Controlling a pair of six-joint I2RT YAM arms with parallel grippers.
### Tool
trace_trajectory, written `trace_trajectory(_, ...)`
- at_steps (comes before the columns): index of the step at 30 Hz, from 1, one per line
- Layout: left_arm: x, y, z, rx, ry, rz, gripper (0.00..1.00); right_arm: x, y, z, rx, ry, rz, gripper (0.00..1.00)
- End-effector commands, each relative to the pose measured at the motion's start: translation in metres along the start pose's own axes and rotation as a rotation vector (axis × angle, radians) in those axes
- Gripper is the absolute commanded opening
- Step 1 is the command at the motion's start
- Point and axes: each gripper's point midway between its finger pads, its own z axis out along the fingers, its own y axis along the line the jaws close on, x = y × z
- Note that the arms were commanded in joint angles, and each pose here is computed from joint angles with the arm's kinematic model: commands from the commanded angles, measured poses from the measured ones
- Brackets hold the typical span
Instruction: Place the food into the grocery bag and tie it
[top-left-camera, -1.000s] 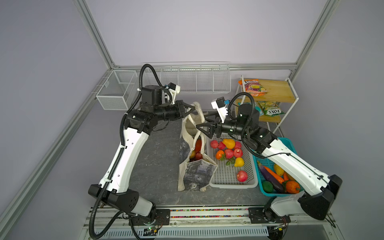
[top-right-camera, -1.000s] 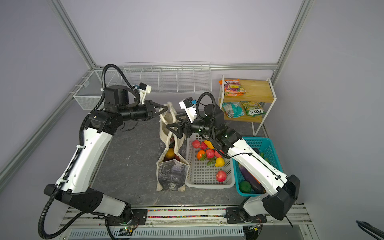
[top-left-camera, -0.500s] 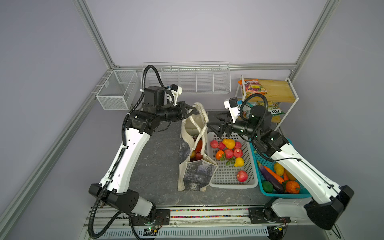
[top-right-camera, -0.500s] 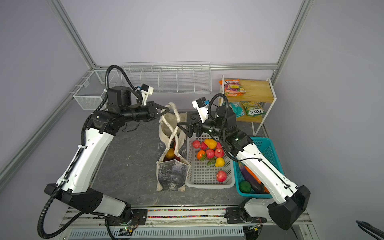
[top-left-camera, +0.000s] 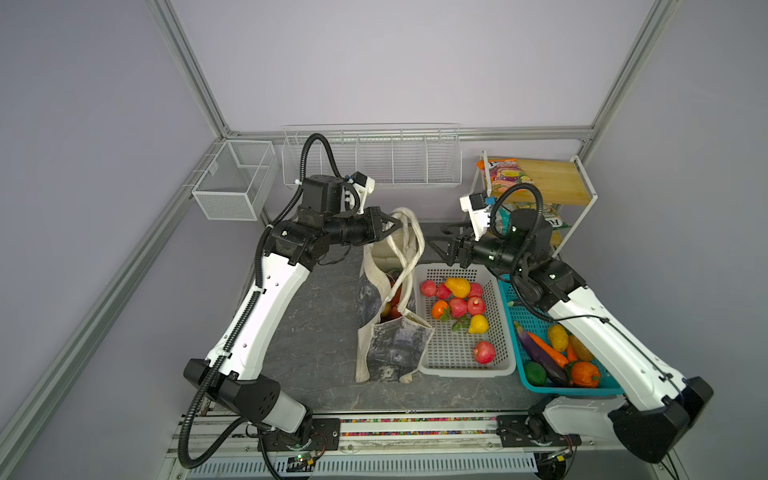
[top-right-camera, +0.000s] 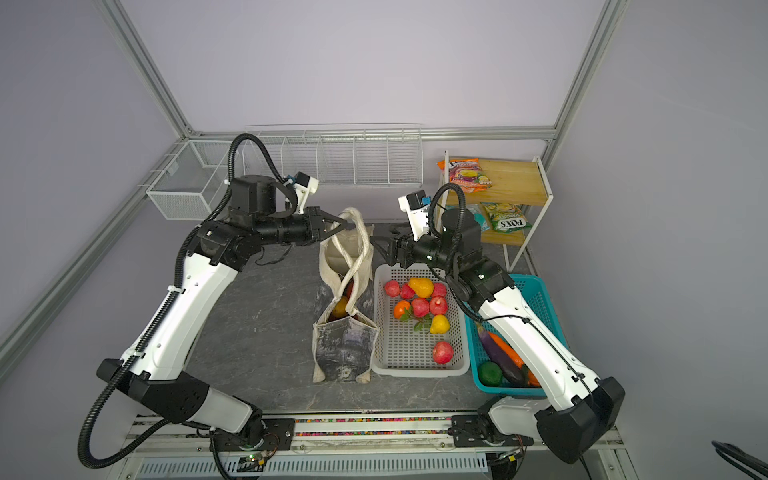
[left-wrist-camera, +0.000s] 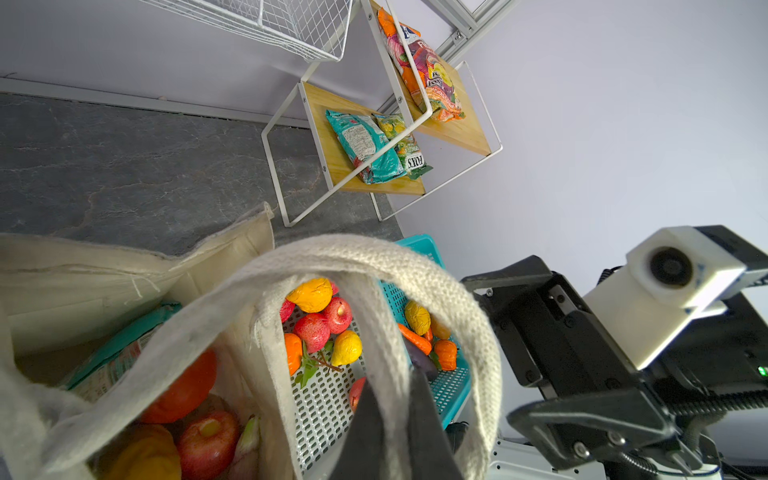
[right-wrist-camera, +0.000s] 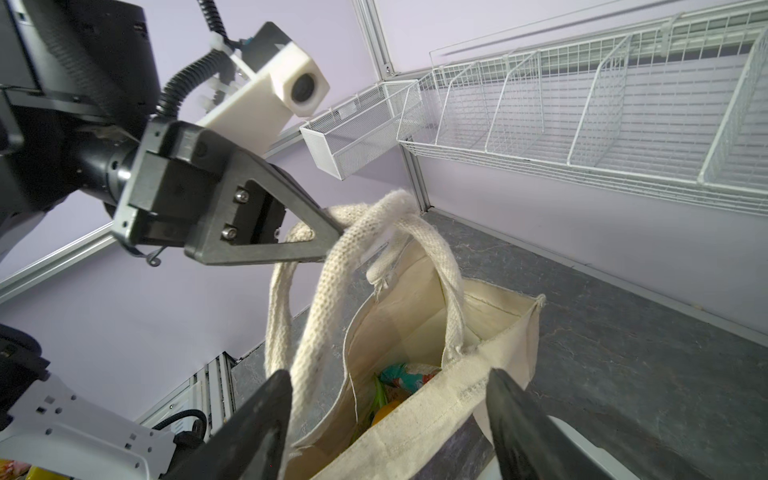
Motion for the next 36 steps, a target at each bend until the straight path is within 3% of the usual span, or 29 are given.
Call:
trace_trajectory(1, 0.006, 0.003, -0.001, -0.02, 0.012, 0.006, 0.0, -0.001, -0.011, 0.004, 0.05, 0.014, 0.021, 0.71)
trace_trajectory(7, 0.006, 0.004, 0.002, -0.018, 0.017, 0.001, 0.0, 0.004, 0.008, 0.023, -0.014, 0.082, 0.013, 0.63)
trace_trajectory(17, 0.004, -0.01, 0.014, 0.018, 0.031, 0.013, 0.0, -0.008, 0.056, 0.031, -0.146, 0.083, -0.05, 0.63)
trace_trajectory(23, -0.004, -0.022, 0.001, 0.022, 0.01, 0.04, 0.0, -0.01, 0.044, 0.024, -0.083, 0.071, -0.059, 0.66)
trace_trajectory(29, -0.002, -0.01, -0.014, -0.035, 0.0, 0.034, 0.0, -0.003, 0.012, 0.006, 0.01, 0.043, -0.036, 0.67)
trace_trajectory(36, -0.01, -0.019, -0.014, 0.014, -0.017, 0.027, 0.0, 0.038, 0.004, 0.018, -0.054, 0.101, -0.026, 0.61)
